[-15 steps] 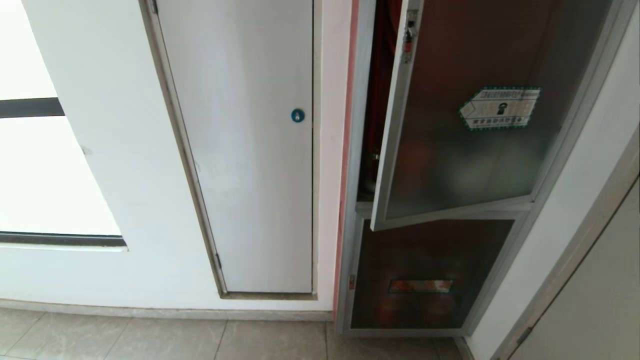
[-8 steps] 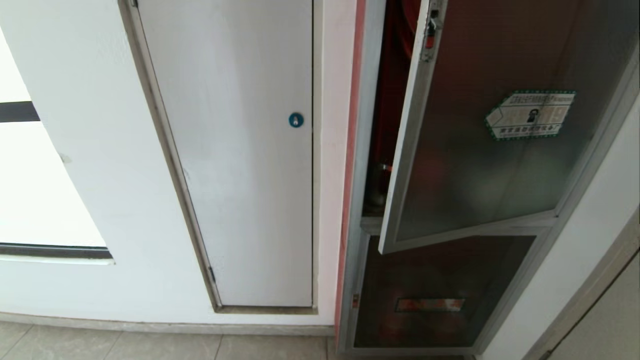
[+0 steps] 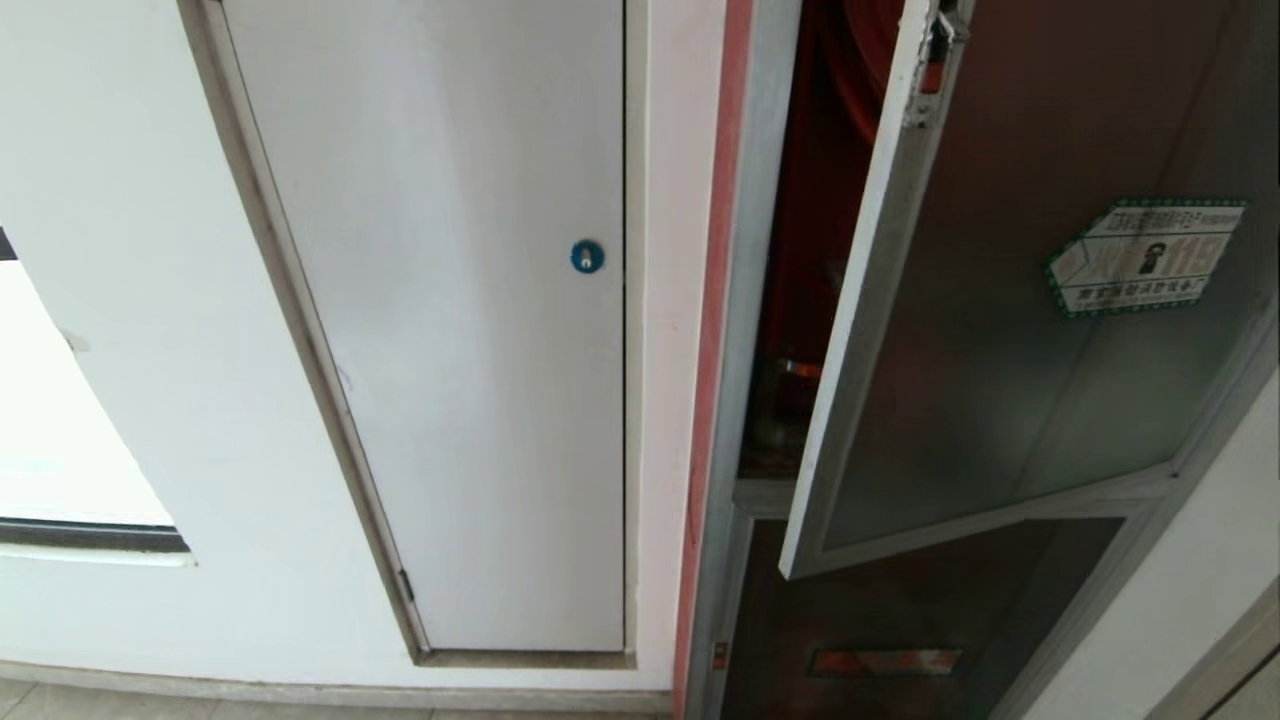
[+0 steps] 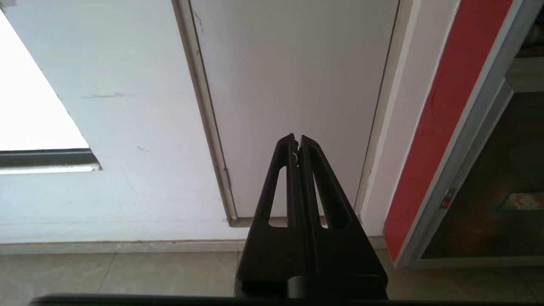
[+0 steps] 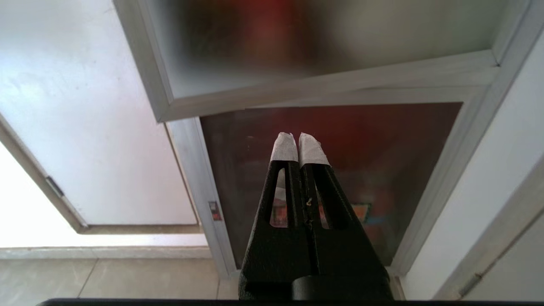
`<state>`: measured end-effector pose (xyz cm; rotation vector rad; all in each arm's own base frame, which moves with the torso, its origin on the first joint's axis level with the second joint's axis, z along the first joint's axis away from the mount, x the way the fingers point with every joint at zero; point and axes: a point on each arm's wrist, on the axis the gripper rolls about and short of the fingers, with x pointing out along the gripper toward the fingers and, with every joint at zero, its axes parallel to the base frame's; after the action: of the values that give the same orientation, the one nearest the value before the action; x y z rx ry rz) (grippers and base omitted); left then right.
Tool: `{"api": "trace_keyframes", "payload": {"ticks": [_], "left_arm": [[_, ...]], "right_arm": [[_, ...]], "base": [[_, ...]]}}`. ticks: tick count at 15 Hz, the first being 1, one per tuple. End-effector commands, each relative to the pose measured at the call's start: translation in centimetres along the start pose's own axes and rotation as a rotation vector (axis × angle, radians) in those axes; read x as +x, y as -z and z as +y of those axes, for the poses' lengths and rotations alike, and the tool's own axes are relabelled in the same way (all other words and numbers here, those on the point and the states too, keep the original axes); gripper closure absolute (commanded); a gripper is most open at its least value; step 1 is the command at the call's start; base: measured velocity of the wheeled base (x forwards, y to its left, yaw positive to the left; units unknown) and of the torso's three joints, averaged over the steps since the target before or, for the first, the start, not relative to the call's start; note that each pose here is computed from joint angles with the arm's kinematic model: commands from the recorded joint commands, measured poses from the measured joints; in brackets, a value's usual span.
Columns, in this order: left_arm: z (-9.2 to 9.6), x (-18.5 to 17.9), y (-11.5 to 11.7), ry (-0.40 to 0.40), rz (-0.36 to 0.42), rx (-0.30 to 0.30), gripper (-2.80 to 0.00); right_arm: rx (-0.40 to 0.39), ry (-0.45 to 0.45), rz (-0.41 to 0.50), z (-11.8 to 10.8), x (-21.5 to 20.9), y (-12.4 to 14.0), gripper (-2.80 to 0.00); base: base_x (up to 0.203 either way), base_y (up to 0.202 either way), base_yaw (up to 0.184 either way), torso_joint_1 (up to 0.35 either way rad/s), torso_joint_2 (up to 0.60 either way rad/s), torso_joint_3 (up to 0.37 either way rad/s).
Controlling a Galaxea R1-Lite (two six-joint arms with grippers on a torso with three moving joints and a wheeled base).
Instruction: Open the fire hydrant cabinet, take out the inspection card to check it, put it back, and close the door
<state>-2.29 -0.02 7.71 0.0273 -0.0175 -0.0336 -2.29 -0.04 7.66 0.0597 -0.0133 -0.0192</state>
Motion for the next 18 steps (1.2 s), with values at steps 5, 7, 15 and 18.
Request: {"api": "trace_keyframes", "payload": {"ticks": [5,7,15,18], "left_arm": [[-0.01,0.09,0.35,0.0,0.014,0.0,0.0],[-0.01,0.09,0.35,0.0,0.014,0.0,0.0],[-0.01,0.09,0.35,0.0,0.014,0.0,0.0],[-0.01,0.09,0.35,0.0,0.014,0.0,0.0]], "right_arm": [[0.0,0.001,0.005,-0.01,0.03,0.09,0.0],[0.0,0.001,0.004,0.0,0.03,0.07,0.0],[0.0,0.001,0.004,0.0,0.03,0.07,0.0],[0.0,0.001,0.005,-0.01,0.03,0.09,0.0]], "base": [[0.196,0.0,0.0,0.003,0.0,0.001],[0.199,0.0,0.002,0.003,0.0,0.001],[0.157,0.0,0.0,0.004,0.0,0.001],[0.0,0.0,0.0,0.0,0.0,0.0]]}}
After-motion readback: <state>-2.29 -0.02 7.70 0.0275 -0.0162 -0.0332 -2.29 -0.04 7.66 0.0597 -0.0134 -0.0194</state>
